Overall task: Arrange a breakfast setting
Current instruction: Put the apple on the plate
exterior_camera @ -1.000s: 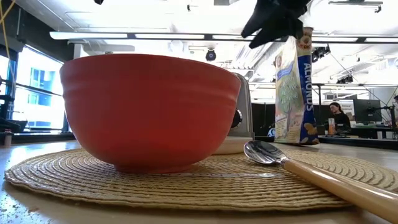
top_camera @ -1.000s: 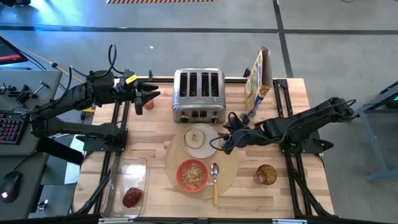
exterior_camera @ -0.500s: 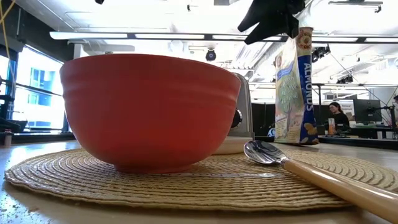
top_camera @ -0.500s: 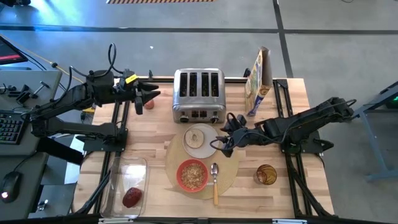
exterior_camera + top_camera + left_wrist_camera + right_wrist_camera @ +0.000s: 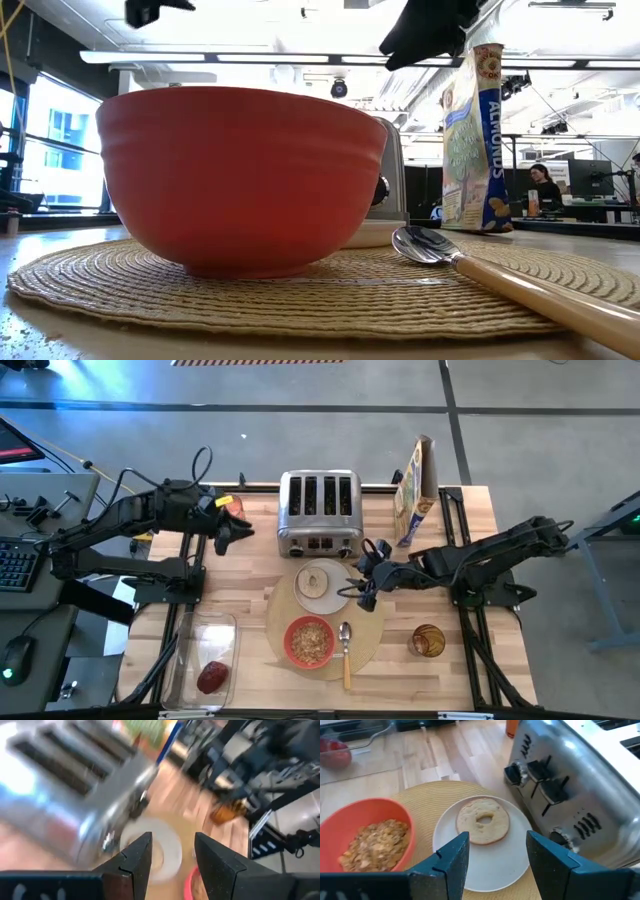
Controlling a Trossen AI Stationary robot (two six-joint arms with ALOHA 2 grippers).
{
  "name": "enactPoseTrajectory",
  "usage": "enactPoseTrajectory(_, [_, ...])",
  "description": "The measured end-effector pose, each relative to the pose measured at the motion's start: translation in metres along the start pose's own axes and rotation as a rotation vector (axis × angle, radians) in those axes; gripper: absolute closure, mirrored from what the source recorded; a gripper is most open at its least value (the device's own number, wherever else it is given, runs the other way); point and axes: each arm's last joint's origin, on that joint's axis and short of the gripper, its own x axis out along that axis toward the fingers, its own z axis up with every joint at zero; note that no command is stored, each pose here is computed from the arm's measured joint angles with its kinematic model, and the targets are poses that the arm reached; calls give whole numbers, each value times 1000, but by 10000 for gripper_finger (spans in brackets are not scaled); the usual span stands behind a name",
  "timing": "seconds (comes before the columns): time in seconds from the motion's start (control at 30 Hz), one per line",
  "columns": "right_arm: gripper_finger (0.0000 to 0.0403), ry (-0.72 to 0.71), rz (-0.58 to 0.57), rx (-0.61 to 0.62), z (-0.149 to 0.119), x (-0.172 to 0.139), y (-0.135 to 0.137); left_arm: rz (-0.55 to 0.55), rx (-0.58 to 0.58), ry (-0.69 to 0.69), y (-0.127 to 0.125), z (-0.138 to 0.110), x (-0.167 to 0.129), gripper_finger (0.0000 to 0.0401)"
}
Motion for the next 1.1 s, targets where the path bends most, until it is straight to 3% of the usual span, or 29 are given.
enactPoseTrajectory(0.37, [226,25,34,29,4,6,-11,-41,-216,225,-5,-21,-3,263])
enactPoseTrajectory(0.73, [226,26,35,49,4,6,-11,29,-376,498,-16,-53,-14,263])
enactPoseTrajectory(1.1, [226,28,34,148,4,6,-11,-14,-366,608,-34,-69,-22,263])
